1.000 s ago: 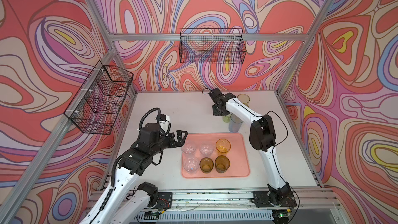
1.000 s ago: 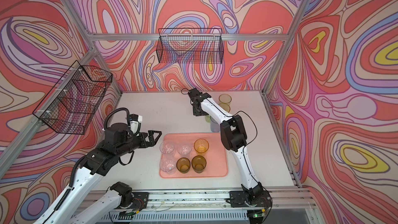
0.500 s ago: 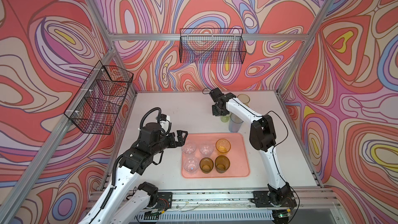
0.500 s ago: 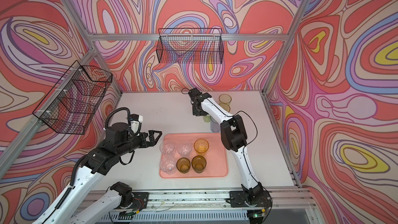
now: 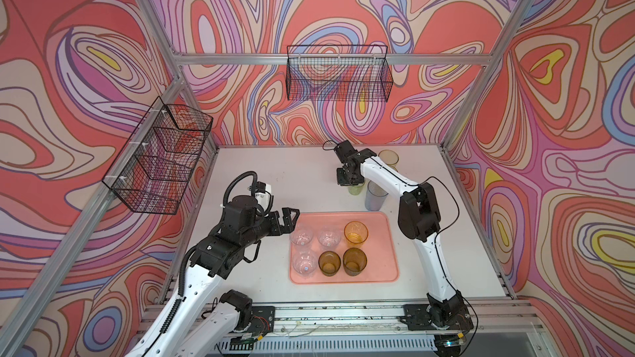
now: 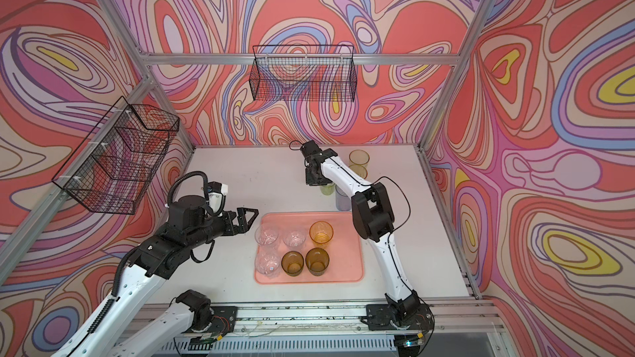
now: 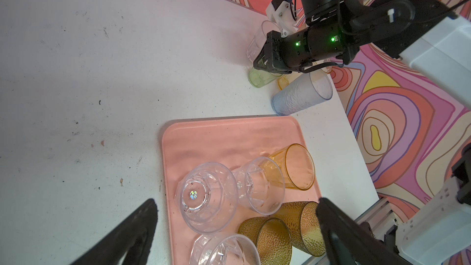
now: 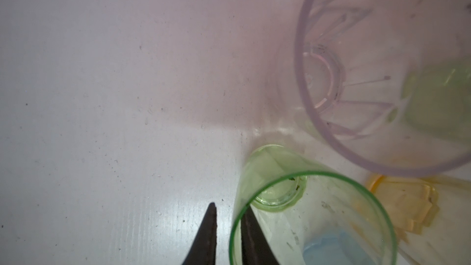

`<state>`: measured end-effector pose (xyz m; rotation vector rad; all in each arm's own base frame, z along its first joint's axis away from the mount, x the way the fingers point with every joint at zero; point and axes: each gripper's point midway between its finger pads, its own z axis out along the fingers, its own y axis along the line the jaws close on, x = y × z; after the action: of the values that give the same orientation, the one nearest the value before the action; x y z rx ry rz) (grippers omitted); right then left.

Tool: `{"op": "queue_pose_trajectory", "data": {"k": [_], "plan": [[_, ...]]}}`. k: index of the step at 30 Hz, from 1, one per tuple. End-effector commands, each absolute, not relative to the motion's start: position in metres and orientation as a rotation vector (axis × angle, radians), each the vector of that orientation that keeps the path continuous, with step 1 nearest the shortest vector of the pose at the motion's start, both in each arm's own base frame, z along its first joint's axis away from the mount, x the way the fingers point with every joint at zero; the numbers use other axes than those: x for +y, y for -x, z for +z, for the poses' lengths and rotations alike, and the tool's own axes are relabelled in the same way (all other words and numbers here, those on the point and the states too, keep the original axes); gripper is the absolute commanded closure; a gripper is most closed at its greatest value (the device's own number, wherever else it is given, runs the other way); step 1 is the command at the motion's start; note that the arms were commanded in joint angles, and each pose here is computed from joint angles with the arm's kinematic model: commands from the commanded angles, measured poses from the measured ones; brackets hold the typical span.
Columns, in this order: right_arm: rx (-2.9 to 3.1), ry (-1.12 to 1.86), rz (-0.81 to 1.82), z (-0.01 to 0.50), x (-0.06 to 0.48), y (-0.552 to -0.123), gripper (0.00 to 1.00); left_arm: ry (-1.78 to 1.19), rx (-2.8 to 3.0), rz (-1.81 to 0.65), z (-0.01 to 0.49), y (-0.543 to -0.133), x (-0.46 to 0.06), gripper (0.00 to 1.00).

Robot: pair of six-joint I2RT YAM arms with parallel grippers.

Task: Place the glasses into the tray
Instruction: Pick up the glass from the top-center of the table.

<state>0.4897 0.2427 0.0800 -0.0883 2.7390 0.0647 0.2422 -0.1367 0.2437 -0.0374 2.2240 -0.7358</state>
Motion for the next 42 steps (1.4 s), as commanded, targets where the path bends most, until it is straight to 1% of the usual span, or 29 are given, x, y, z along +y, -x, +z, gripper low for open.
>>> {"op": "queue_pose_trajectory", "data": {"k": [1,8,11,12,20,33,42], "plan": [[2.745,0.079,0.086,0.078,0.243,-0.49,0.84,0.029,2.237,-0.742,0.24,-0.24,-0.138,0.0],[2.742,0.086,0.1,0.081,0.245,-0.489,0.87,0.031,2.242,-0.741,0.239,-0.24,-0.138,0.0],[2.742,0.096,0.108,0.083,0.246,-0.488,0.99,0.03,2.242,-0.742,0.238,-0.239,-0.138,0.0],[2.745,0.099,0.119,0.083,0.247,-0.488,1.0,0.03,2.239,-0.743,0.239,-0.239,-0.138,0.0],[2.714,0.111,0.198,0.101,0.254,-0.485,1.0,0.032,2.238,-0.74,0.24,-0.239,-0.138,0.0],[2.611,0.147,0.385,0.162,0.268,-0.47,1.0,0.036,2.225,-0.756,0.244,-0.239,-0.139,0.0],[2.556,0.219,0.332,0.2,0.275,-0.448,1.0,0.048,2.227,-0.756,0.248,-0.238,-0.137,0.0]]}}
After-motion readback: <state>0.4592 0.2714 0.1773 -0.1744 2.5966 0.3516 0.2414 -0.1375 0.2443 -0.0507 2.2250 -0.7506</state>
